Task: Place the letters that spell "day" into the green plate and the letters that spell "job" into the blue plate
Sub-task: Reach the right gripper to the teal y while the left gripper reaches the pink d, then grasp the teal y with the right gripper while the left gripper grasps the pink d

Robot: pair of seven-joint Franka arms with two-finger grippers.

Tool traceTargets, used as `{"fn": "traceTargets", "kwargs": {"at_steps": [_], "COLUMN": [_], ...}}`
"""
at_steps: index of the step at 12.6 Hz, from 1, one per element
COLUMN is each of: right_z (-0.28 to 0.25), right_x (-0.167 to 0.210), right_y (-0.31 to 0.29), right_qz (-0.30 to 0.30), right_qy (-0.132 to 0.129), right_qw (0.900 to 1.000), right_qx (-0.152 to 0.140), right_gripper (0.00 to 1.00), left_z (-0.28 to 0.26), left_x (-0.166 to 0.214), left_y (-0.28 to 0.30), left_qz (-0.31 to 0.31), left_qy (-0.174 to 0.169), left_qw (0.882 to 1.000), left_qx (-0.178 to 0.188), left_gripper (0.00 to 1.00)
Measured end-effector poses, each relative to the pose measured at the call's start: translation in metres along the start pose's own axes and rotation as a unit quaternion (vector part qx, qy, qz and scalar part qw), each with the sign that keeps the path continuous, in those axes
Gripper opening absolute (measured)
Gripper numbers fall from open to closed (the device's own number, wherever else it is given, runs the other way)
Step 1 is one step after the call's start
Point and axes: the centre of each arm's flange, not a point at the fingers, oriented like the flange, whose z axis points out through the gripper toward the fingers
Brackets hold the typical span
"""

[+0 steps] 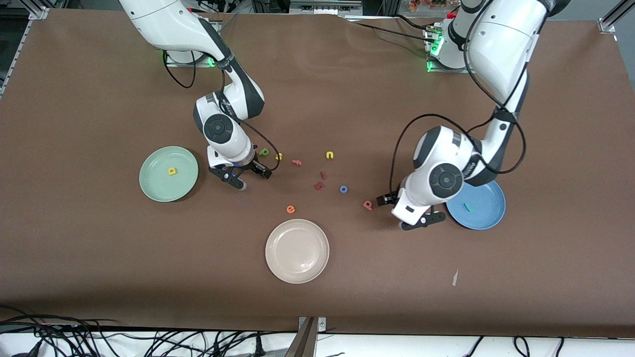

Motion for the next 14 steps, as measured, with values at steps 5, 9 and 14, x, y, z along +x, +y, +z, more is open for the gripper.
{"fn": "traceTargets", "kwargs": {"at_steps": [5,9,14], "right_z": [0.007,0.007,0.005], "right_x": [-0.008,-0.012,-0.015], "right_y": [0.003,0.002,0.000], "right_qz": [-0.003,-0.007,-0.009], "right_qy": [-0.009,-0.014,-0.015], "right_qw": [1.000,1.000,1.000], "right_qx": [-0.015,-0.019,-0.019], "right_gripper": [0.53,0.49,0.25], "left_z": [0.042,0.065,0.073], "left_x": [-0.011,-0.022,-0.026], "left_y": [0.038,0.058,0.061], "left_qz": [-0.154,-0.227,-0.250], "left_qy": [0.030,0.044,0.067], "left_qw": [0.987,0.971,0.965], "left_qx": [-0.044,-0.063,-0.046], "left_gripper": [1.00,1.00,0.86]}}
